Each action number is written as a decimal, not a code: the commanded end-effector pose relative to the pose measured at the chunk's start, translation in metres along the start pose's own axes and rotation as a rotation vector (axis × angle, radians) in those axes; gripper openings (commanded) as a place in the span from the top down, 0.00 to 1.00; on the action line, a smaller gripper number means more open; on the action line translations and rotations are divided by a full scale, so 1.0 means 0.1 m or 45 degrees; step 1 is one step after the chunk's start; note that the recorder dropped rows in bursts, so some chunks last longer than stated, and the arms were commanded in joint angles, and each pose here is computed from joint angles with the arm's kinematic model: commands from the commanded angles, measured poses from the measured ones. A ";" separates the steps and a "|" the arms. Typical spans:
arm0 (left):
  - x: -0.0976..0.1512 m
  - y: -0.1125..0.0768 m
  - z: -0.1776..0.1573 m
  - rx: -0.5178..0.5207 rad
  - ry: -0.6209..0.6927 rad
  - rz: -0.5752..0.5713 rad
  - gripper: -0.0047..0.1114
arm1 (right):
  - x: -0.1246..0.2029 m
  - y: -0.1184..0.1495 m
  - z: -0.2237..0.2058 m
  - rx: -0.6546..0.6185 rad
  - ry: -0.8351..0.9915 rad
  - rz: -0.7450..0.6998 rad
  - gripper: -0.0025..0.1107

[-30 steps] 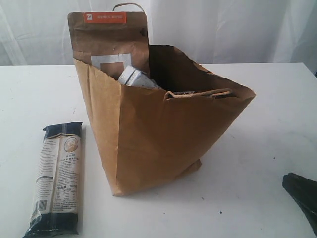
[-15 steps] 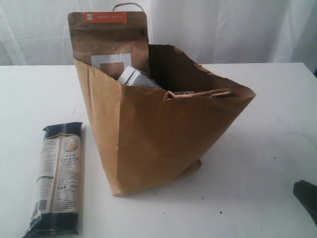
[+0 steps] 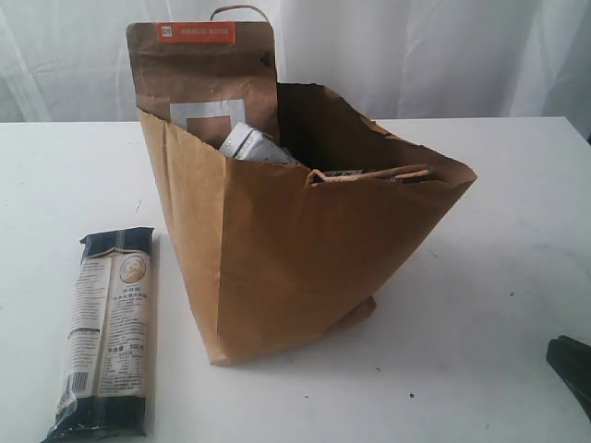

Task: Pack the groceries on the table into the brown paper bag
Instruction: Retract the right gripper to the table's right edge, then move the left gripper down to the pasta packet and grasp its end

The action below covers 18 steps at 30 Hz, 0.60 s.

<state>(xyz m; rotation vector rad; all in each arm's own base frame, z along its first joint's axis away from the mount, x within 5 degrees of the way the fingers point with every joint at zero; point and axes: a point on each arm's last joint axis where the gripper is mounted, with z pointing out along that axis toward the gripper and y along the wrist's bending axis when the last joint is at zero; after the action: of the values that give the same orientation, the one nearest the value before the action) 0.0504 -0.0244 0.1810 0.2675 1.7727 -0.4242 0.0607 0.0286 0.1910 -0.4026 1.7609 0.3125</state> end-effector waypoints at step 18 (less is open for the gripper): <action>-1.12 -0.22 -0.14 -0.044 0.431 -0.427 0.96 | 0.02 0.00 0.00 0.005 0.005 0.001 0.98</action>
<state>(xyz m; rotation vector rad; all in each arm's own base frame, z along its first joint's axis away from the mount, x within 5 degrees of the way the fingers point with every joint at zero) 0.0453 -0.0308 0.2837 -0.0597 2.0398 -0.7325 0.0606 0.0286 0.1906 -0.4034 1.7647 0.3117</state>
